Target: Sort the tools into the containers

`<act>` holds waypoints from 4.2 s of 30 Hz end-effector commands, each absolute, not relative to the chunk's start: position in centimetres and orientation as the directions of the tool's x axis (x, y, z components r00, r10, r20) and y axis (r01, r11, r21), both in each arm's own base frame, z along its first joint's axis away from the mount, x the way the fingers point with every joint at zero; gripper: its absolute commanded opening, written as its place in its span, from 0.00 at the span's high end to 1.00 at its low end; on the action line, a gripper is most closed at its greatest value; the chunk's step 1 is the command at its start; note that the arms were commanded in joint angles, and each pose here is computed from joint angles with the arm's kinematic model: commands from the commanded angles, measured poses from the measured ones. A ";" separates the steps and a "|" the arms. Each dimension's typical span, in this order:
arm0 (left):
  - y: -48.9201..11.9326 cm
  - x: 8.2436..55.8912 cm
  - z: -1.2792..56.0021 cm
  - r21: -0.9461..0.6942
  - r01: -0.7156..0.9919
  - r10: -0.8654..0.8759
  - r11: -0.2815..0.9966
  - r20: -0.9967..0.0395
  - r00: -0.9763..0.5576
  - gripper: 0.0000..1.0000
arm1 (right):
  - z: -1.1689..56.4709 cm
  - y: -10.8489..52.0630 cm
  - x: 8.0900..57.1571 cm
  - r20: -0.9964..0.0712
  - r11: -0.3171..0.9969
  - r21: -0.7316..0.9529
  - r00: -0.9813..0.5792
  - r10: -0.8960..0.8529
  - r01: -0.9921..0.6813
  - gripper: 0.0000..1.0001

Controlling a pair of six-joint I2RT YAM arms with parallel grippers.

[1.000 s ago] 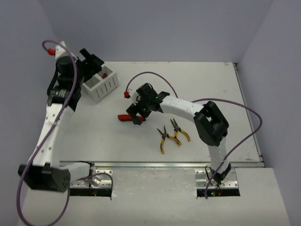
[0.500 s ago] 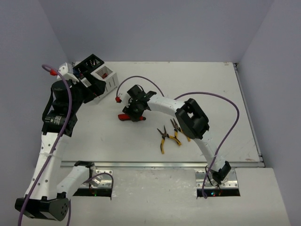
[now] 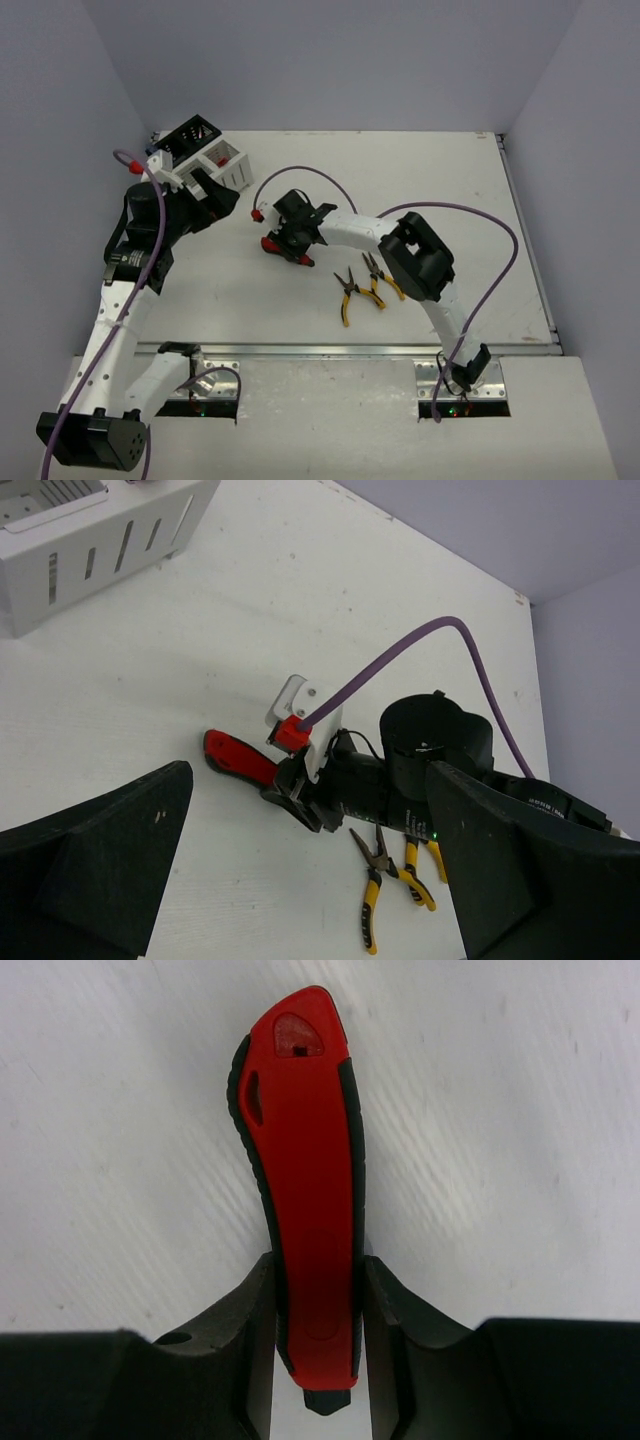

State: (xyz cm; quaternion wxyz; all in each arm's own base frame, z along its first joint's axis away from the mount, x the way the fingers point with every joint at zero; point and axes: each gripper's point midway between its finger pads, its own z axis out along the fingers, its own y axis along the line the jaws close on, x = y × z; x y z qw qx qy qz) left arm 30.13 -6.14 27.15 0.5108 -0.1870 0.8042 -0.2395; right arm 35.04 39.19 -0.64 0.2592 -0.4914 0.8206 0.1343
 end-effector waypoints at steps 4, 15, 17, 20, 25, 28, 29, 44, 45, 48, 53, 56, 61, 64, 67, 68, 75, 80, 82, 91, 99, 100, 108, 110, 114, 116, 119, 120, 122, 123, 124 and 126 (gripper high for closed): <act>-8.6 29.9 25.9 -0.671 0.053 -0.585 0.740 -0.680 -0.442 0.00 | 7.7 36.6 35.8 -0.659 0.750 0.021 -0.573 -0.487 -0.661 1.00; -15.1 31.9 26.1 -0.813 0.202 -0.638 0.547 -0.560 -0.527 0.00 | 19.7 33.9 31.6 -0.830 0.765 0.217 -0.527 -0.182 -0.606 1.00; -16.3 32.0 26.3 -0.827 0.213 -0.641 0.521 -0.543 -0.543 0.00 | 20.6 34.1 30.7 -0.840 0.734 0.246 -0.517 -0.164 -0.633 1.00; -18.3 32.2 27.5 -0.825 0.249 -0.639 0.507 -0.554 -0.534 0.00 | 21.3 34.3 28.9 -0.859 0.667 0.279 -0.490 -0.148 -0.691 1.00; -19.7 32.5 28.0 -0.839 0.267 -0.647 0.475 -0.538 -0.541 0.11 | 24.0 34.7 27.6 -0.888 0.596 0.314 -0.450 -0.090 -0.739 1.00; -20.2 32.3 28.3 -0.846 0.290 -0.643 0.447 -0.530 -0.553 0.33 | 25.6 34.8 27.0 -0.900 0.565 0.325 -0.432 -0.063 -0.758 1.00; -20.7 32.0 28.3 -0.849 0.302 -0.631 0.435 -0.526 -0.570 0.38 | 25.7 34.8 27.1 -0.901 0.569 0.326 -0.431 -0.057 -0.755 1.00; -19.7 35.6 28.9 -0.746 0.179 -0.611 0.642 -0.638 -0.469 1.00 | 25.9 34.8 27.2 -0.903 0.570 0.309 -0.423 -0.076 -0.762 0.21; -17.9 36.1 27.6 -0.696 0.069 -0.598 0.715 -0.660 -0.455 1.00 | 25.4 34.3 27.2 -0.893 0.592 0.307 -0.440 -0.091 -0.745 0.01; -11.8 39.1 28.8 -0.531 -0.164 -0.554 0.831 -0.771 -0.315 1.00 | 23.8 31.5 28.4 -0.878 0.720 0.218 -0.454 -0.149 -0.658 0.01; -4.1 43.2 32.5 -0.413 -0.393 -0.498 0.821 -0.855 -0.142 1.00 | 23.4 27.0 28.1 -0.893 0.802 0.166 -0.432 -0.124 -0.574 0.01; -0.7 46.8 32.9 -0.340 -0.511 -0.443 0.790 -0.892 -0.091 1.00 | 23.2 26.8 26.8 -0.889 0.767 0.198 -0.441 -0.122 -0.611 0.01; 2.2 51.9 33.4 -0.262 -0.589 -0.348 0.764 -0.937 -0.035 1.00 | 20.8 26.6 24.7 -0.857 0.731 0.242 -0.494 -0.147 -0.638 0.01; 3.1 54.5 32.1 -0.241 -0.596 -0.318 0.766 -0.948 -0.026 1.00 | 19.4 27.3 23.1 -0.838 0.676 0.306 -0.526 -0.143 -0.671 0.01; 3.7 55.8 31.0 -0.204 -0.626 -0.283 0.753 -0.959 -0.027 1.00 | 18.4 27.9 22.4 -0.818 0.649 0.346 -0.556 -0.144 -0.677 0.01; 3.9 56.1 30.8 -0.194 -0.631 -0.272 0.751 -0.962 -0.028 1.00 | 18.1 28.1 22.3 -0.808 0.645 0.356 -0.570 -0.152 -0.677 0.01; 5.3 55.9 30.5 -0.188 -0.677 -0.235 0.711 -0.972 0.023 1.00 | 17.6 29.0 22.0 -0.782 0.614 0.383 -0.596 -0.183 -0.690 0.01; 4.4 56.4 31.2 -0.236 -0.633 -0.276 0.737 -0.960 0.037 1.00 | 17.3 29.3 22.0 -0.773 0.608 0.394 -0.606 -0.187 -0.690 0.01; 4.3 56.4 31.6 -0.252 -0.624 -0.286 0.740 -0.957 0.048 1.00 | 17.1 29.3 22.0 -0.771 0.612 0.390 -0.607 -0.192 -0.689 0.01; 5.6 59.1 29.0 -0.254 -0.622 -0.283 0.740 -0.958 0.054 1.00 | 16.6 29.3 22.0 -0.762 0.614 0.386 -0.613 -0.208 -0.689 0.01; 6.2 58.8 26.2 -0.272 -0.651 -0.289 0.708 -0.954 0.085 0.96 | 16.6 29.5 21.7 -0.751 0.600 0.397 -0.622 -0.222 -0.694 0.01; 6.1 58.8 26.0 -0.276 -0.647 -0.294 0.711 -0.952 0.084 0.92 | 16.7 29.5 21.7 -0.752 0.599 0.398 -0.621 -0.220 -0.695 0.01; 3.7 57.3 23.8 -0.347 -0.562 -0.400 0.751 -0.916 0.030 0.45 | 15.9 29.4 21.4 -0.741 0.598 0.408 -0.633 -0.225 -0.690 0.01; 3.2 56.8 23.8 -0.369 -0.537 -0.420 0.759 -0.907 0.028 0.45 | 15.3 29.3 21.3 -0.734 0.605 0.408 -0.640 -0.228 -0.683 0.01; 2.0 56.6 22.8 -0.383 -0.491 -0.449 0.782 -0.893 -0.019 0.38 | 14.5 29.2 20.9 -0.713 0.604 0.420 -0.658 -0.243 -0.678 0.01; 1.2 56.4 23.0 -0.388 -0.467 -0.459 0.795 -0.887 -0.044 0.39 | 14.4 29.1 20.7 -0.709 0.601 0.422 -0.660 -0.248 -0.679 0.01; 0.2 55.8 25.2 -0.423 -0.415 -0.471 0.805 -0.882 -0.014 0.47 | 14.4 28.9 20.6 -0.710 0.604 0.419 -0.659 -0.247 -0.678 0.01; -0.1 55.6 26.3 -0.434 -0.398 -0.474 0.808 -0.881 0.000 0.48 | 14.4 28.9 20.5 -0.711 0.604 0.418 -0.658 -0.247 -0.678 0.01; 0.0 55.5 28.1 -0.449 -0.387 -0.477 0.805 -0.878 0.027 0.52 | 14.6 28.8 20.5 -0.714 0.604 0.416 -0.656 -0.245 -0.679 0.01; 0.1 55.5 28.2 -0.443 -0.391 -0.471 0.806 -0.882 0.028 0.52 | 14.6 28.8 20.5 -0.714 0.603 0.416 -0.656 -0.246 -0.680 0.01; 0.3 55.6 28.4 -0.438 -0.398 -0.465 0.806 -0.885 0.033 0.53 | 14.6 28.7 20.5 -0.716 0.603 0.415 -0.654 -0.246 -0.681 0.01; 0.5 55.8 28.0 -0.416 -0.420 -0.452 0.807 -0.892 0.014 0.47 | 14.6 28.7 20.4 -0.716 0.605 0.412 -0.653 -0.248 -0.681 0.01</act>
